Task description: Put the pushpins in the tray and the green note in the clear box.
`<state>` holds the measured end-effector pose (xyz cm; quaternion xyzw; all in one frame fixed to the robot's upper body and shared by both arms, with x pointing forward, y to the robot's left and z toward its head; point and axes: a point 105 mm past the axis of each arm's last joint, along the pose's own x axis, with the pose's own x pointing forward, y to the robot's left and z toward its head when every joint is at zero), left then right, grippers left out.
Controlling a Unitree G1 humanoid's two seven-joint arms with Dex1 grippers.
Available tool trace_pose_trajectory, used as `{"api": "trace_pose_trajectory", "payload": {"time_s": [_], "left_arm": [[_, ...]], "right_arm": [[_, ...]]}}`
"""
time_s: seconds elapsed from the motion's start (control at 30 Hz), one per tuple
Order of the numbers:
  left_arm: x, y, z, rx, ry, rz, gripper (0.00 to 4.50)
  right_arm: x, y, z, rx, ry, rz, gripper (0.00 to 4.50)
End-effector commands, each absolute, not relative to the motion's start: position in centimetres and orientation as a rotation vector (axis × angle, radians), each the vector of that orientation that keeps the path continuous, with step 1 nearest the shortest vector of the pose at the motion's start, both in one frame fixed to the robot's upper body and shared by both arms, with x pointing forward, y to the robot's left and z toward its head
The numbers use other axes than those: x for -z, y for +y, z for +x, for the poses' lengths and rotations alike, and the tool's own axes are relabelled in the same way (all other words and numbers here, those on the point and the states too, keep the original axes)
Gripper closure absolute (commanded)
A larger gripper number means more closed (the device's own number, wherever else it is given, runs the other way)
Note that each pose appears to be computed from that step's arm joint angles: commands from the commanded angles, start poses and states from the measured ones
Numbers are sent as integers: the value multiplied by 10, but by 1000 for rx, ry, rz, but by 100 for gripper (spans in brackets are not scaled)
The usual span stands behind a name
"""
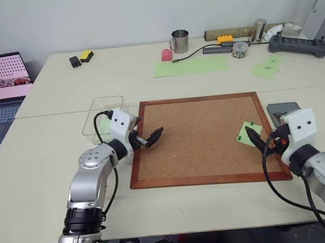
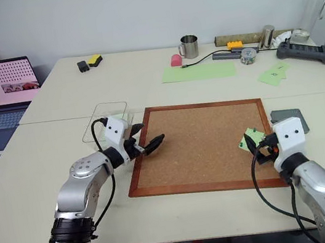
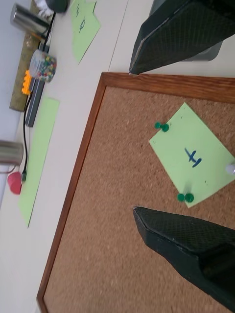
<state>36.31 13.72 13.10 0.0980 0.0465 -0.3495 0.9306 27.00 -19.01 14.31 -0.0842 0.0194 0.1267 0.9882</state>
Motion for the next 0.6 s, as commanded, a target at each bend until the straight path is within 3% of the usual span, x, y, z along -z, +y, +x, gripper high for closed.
{"api": "trace_pose_trajectory", "payload": {"time_s": [0.03, 0.6], "left_arm": [[-148, 141, 366, 706, 32, 246, 3], [-157, 133, 354, 822, -38, 163, 3]], "right_arm": [[-158, -195, 268, -245, -10, -192, 0], [-165, -190, 265, -307, -52, -211, 0]]}}
